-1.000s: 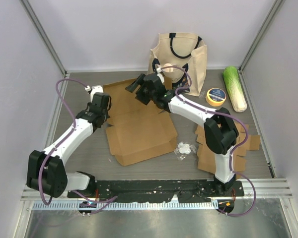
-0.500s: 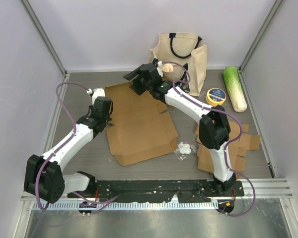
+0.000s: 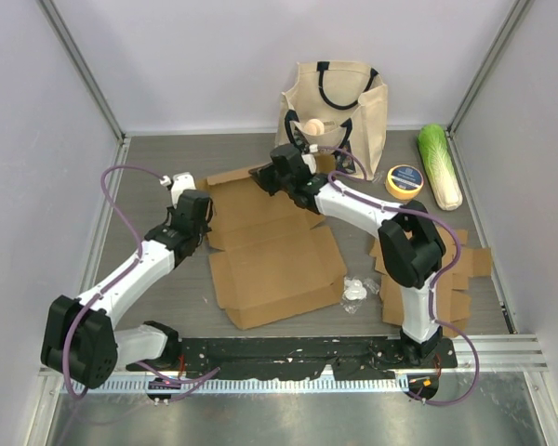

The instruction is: Fold the paper box

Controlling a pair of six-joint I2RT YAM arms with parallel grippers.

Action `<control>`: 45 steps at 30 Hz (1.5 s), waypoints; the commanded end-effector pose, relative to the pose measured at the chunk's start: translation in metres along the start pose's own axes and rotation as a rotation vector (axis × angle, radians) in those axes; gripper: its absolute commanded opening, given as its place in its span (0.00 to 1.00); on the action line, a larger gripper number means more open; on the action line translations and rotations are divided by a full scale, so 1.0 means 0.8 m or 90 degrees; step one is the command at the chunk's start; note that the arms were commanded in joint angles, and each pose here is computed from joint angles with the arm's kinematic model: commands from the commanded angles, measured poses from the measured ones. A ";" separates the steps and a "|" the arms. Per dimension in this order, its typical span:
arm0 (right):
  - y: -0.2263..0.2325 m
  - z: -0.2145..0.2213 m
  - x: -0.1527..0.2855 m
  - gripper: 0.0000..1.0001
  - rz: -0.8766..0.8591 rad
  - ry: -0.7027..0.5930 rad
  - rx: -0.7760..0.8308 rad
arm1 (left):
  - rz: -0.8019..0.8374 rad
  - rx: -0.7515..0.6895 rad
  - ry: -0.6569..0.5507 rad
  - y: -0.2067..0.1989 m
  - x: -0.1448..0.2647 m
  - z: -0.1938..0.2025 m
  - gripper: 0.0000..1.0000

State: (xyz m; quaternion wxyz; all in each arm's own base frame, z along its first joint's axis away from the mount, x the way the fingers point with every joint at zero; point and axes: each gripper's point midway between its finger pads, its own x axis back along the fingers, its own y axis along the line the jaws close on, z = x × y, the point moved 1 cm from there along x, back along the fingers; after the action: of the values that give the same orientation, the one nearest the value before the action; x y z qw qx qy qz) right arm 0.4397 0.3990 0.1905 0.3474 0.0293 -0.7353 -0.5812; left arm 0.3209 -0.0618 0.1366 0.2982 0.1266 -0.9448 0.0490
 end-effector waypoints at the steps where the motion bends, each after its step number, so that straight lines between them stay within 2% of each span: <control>1: 0.034 -0.010 0.045 0.05 -0.066 -0.041 -0.035 | 0.024 0.112 -0.077 -0.010 0.009 -0.025 0.00; 9: 0.077 0.007 0.052 0.05 -0.173 -0.005 -0.054 | 0.037 0.159 -0.102 -0.012 0.020 -0.036 0.00; 17: 0.123 0.002 0.066 0.01 -0.292 -0.017 -0.101 | 0.009 0.142 -0.165 -0.009 0.015 -0.072 0.00; 19: 0.115 0.001 0.066 0.01 -0.301 -0.020 -0.109 | 0.001 0.139 -0.167 -0.011 0.010 -0.078 0.00; 25: 0.115 -0.009 0.098 0.01 -0.430 -0.038 -0.119 | 0.025 0.149 -0.160 -0.027 -0.004 -0.082 0.00; 30: 0.061 -0.006 0.090 0.01 -0.411 -0.040 -0.090 | 0.069 0.161 -0.142 -0.041 -0.009 -0.065 0.00; 38: 0.019 -0.004 0.107 0.01 -0.450 -0.038 -0.060 | 0.154 0.163 -0.122 -0.056 0.006 -0.048 0.00; 40: 0.016 -0.003 0.114 0.01 -0.467 -0.037 -0.056 | 0.195 0.158 -0.116 -0.067 0.014 -0.047 0.00; 45: 0.027 0.009 0.110 0.01 -0.488 -0.007 -0.021 | 0.168 0.172 -0.133 -0.053 0.021 -0.057 0.00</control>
State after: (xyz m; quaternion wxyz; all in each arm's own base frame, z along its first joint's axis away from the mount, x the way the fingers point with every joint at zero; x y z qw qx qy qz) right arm 0.3905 0.3558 0.2095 0.1291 0.2088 -0.6790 -0.6918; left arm 0.3333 -0.0880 0.1429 0.2308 0.0732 -0.9582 0.1526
